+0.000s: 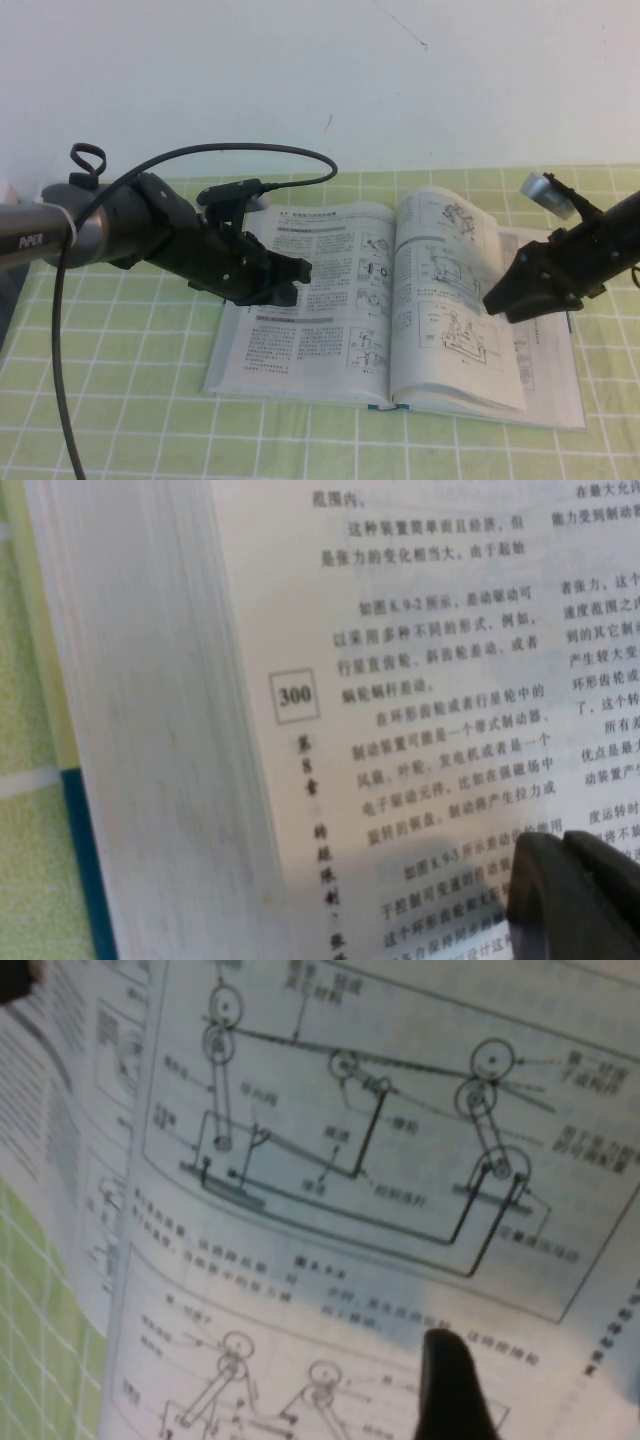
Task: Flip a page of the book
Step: Open the closed book
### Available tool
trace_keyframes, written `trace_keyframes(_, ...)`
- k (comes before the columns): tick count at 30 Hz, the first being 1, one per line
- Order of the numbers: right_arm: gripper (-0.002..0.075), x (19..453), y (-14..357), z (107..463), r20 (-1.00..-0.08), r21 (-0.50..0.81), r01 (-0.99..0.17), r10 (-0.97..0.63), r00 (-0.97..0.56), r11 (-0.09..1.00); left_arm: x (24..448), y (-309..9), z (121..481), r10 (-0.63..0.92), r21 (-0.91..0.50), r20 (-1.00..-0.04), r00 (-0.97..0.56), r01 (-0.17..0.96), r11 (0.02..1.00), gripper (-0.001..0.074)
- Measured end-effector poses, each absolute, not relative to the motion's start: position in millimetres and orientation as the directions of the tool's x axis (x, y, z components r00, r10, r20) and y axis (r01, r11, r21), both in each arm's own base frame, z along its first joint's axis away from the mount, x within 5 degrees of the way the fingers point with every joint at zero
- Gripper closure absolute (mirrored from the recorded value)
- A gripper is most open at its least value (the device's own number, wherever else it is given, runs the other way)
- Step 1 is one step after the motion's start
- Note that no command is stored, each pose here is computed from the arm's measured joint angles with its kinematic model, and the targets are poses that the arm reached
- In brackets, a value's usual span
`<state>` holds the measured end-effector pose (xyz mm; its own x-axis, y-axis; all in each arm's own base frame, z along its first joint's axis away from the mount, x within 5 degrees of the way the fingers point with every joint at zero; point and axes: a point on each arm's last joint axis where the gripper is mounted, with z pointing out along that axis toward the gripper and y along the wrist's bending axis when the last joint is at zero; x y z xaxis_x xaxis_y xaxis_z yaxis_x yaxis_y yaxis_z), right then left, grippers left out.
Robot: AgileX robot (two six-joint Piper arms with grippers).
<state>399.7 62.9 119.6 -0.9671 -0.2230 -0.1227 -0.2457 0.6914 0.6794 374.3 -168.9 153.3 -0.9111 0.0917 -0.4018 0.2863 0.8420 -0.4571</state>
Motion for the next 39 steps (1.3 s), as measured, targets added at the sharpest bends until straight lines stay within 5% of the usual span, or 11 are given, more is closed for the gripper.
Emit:
trace_keyframes(4,0.0333,404.8,75.6,114.1,-0.188,0.733,-0.272,-0.199,-0.962,0.623,374.3,-168.9,153.3,0.092,-0.457,-0.402,-0.911,0.286,0.842,0.0738)
trace_keyframes(14,0.0332,405.7,84.9,102.2,-0.182,0.828,-0.241,-0.163,-0.97,0.506,374.3,-168.9,153.3,0.089,-0.458,-0.4,-0.912,0.284,0.842,0.0738)
trace_keyframes(20,0.0332,412.4,97.8,108.4,-0.286,0.866,-0.299,-0.094,-0.954,0.4,374.3,-168.9,153.3,0.089,-0.458,-0.4,-0.912,0.284,0.842,0.0738)
trace_keyframes(39,0.0332,404.0,136.7,123.7,-0.343,0.859,-0.376,-0.155,-0.926,0.347,374.3,-169.1,153.4,0.086,-0.461,-0.4,-0.913,0.281,0.842,0.0738)
